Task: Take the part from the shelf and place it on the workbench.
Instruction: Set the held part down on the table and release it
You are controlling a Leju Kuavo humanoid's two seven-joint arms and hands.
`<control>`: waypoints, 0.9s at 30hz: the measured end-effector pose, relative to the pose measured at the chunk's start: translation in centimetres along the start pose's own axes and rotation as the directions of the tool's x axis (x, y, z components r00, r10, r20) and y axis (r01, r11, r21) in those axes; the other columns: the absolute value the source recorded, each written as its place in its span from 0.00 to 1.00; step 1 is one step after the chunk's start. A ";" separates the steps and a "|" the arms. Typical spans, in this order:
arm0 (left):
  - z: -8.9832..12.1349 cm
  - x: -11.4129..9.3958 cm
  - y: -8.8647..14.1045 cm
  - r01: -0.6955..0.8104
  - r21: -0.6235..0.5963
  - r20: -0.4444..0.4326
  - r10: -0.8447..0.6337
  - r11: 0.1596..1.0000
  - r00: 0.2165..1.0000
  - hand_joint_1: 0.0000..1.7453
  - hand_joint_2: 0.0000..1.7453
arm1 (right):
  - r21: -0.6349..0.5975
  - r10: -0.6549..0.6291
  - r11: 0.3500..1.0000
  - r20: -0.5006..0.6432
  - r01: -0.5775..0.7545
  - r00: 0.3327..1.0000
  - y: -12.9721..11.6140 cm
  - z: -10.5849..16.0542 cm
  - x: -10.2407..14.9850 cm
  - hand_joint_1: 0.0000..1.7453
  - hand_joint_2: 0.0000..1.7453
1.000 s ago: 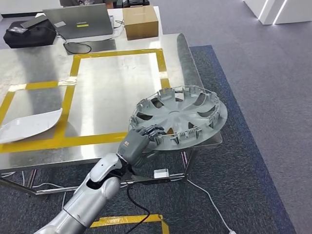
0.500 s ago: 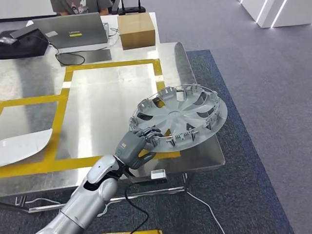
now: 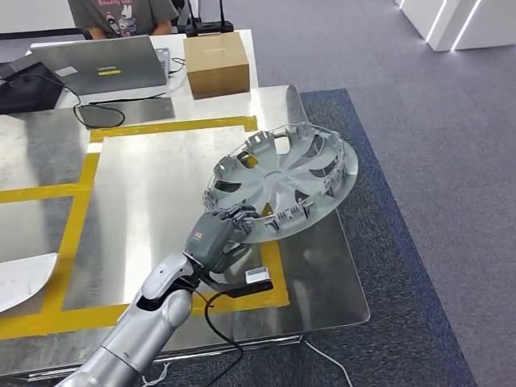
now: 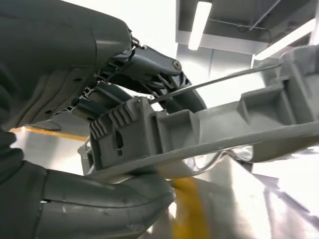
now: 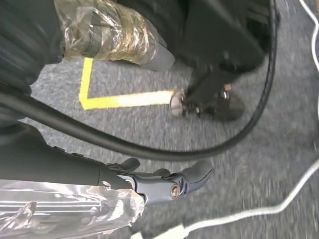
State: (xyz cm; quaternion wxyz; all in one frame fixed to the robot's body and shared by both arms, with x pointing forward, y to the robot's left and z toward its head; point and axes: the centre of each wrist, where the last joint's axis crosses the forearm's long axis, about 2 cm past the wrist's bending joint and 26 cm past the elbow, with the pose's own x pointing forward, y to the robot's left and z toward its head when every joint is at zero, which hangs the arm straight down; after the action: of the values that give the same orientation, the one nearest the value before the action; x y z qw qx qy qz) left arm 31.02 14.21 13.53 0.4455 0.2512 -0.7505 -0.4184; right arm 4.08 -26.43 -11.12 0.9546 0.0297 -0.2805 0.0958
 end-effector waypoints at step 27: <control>0.2 -0.7 0.0 -0.027 0.004 -0.021 0.027 1.000 0.999 1.00 1.00 | -0.005 0.009 1.000 0.014 -0.009 1.000 -0.3 -0.3 0.6 0.00 1.00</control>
State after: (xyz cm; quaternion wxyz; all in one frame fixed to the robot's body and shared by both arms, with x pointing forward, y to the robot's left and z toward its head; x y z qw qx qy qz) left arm 31.22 14.83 13.14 0.4585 0.2462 -0.7499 -0.4084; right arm 4.85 -26.60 -11.04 0.9522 0.0269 -0.2878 0.0994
